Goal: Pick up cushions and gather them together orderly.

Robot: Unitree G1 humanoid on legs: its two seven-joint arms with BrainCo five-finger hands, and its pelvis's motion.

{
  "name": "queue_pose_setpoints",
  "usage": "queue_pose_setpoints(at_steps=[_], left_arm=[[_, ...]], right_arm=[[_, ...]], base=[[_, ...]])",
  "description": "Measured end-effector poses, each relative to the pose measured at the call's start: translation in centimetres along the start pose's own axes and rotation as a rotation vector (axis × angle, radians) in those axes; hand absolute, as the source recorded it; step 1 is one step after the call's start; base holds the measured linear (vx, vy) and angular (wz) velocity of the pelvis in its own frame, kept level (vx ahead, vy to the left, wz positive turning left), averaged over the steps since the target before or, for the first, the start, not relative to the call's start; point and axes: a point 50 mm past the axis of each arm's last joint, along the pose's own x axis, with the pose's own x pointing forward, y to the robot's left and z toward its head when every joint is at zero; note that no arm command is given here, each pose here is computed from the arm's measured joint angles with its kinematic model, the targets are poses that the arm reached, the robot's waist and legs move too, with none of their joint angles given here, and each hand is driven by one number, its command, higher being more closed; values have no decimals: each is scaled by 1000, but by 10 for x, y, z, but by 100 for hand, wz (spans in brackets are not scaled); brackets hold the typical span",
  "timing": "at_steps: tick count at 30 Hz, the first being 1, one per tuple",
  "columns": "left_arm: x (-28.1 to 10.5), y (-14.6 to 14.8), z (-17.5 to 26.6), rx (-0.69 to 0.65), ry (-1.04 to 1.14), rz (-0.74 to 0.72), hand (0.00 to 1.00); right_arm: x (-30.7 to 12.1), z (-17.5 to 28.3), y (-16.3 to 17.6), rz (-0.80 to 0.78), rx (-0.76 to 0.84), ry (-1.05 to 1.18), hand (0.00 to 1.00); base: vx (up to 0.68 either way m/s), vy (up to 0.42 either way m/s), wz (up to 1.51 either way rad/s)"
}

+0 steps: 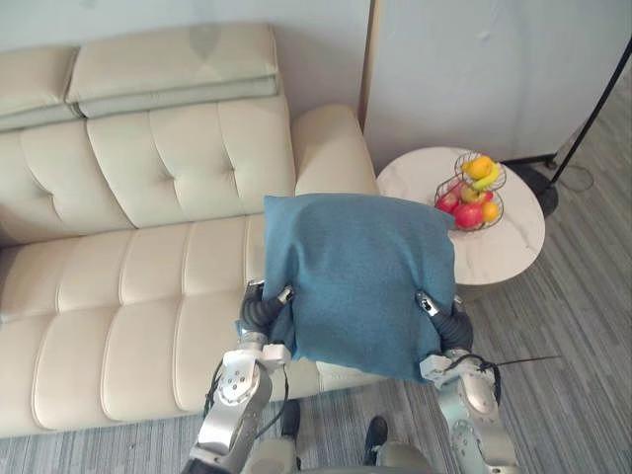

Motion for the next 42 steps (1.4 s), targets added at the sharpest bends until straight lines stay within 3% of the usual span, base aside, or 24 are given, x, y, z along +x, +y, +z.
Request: queue_pose_setpoints(at_steps=[14,16,26,34,42], left_arm=[[-5,-8,-16,-98,55,20,100],[0,-10,-20,-75,74,-16,100],[-3,2,-38,10,165,-32,100],[-5,-11,-44,16,209,-97,100],[-18,-13,-40,-20,198,-109,100]], right_arm=[[23,22,-4,-35,-141,-117,100],[26,10,-10,-107,-114,-72,100],[21,-21,-15,-186,-91,62,100],[7,-25,-34,-223,-133,95,100],[-5,4,-25,-195,-112,-28,100]], base=[[-35,120,47],[62,370,51],[39,258,10],[173,17,46],[162,-20,-1]])
